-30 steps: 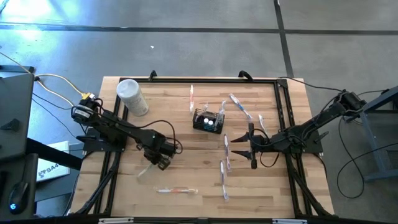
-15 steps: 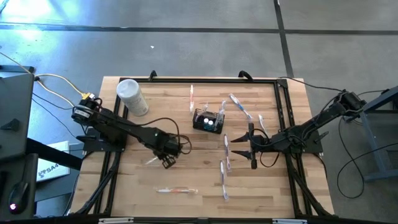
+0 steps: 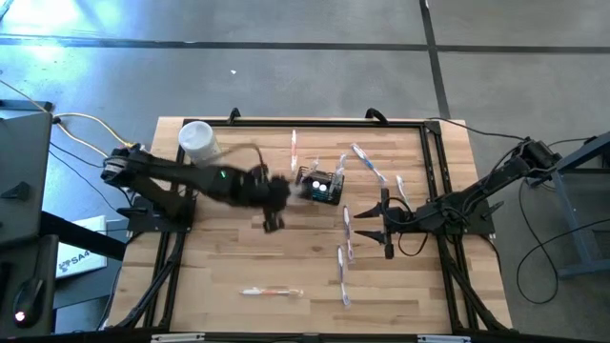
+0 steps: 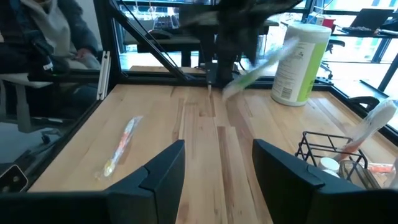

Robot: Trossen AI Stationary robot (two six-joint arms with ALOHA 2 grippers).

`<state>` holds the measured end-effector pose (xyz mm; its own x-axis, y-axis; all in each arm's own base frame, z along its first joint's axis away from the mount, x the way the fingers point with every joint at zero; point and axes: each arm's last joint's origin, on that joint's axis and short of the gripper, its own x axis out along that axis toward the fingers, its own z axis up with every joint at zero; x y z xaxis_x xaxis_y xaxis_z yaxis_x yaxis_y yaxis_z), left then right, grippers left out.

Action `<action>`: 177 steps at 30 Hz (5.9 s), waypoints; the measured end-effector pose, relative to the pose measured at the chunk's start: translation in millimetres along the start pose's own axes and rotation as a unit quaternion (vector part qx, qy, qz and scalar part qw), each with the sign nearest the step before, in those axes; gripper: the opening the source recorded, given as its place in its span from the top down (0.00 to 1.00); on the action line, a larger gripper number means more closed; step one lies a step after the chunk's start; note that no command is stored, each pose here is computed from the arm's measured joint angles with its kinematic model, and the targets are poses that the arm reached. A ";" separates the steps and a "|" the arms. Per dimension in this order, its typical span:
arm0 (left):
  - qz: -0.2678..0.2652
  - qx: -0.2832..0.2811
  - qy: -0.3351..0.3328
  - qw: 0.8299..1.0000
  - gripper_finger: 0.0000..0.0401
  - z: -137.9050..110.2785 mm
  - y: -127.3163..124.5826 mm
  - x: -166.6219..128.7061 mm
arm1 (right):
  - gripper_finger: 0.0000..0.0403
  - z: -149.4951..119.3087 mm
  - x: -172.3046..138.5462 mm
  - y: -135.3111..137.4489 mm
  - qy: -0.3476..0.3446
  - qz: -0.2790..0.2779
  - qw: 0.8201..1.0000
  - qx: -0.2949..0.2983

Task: Pick & Place toothbrushing station
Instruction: Put the left green toothbrush into the mesh organizer, then put the bottom orange toothbrush into the mesh organizer

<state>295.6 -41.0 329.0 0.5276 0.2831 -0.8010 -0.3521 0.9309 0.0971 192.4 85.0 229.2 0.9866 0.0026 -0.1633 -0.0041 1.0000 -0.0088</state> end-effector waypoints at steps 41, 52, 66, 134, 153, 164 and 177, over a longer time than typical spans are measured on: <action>-0.085 -0.057 -0.421 0.901 1.00 -17.4 110.8 75.5 | 0.55 -2.0 0.0 -0.1 0.010 0.001 1.000 -0.018; -0.069 -0.060 -0.395 0.914 1.00 -19.1 107.9 106.0 | 0.55 -2.2 0.0 -0.1 0.011 0.001 1.000 -0.019; -0.050 -0.056 -0.384 0.920 1.00 -27.0 108.0 113.1 | 0.55 -2.8 0.0 -0.2 0.013 0.001 1.000 -0.020; -0.080 -0.046 -0.373 0.923 1.00 -43.8 93.7 162.7 | 0.55 -3.1 0.0 -0.2 0.015 0.001 0.999 -0.028; -0.083 -0.059 -0.361 0.927 0.97 -45.7 93.7 164.4 | 0.55 -3.1 0.0 -0.2 0.015 0.001 0.999 -0.028; -0.068 -0.088 -0.374 0.921 0.61 -43.7 95.2 162.6 | 0.55 -3.1 0.0 -0.2 0.015 0.001 0.999 -0.029; -0.070 -0.042 -0.399 0.913 0.49 -40.0 90.5 155.4 | 0.55 -3.2 0.0 -0.1 0.015 0.003 0.999 -0.029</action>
<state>314.7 78.0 189.7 0.9557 0.2714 -0.1138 -0.2779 0.9595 -0.0463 191.8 84.9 226.0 0.9810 0.0068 -0.1937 -0.0197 0.9977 -0.0648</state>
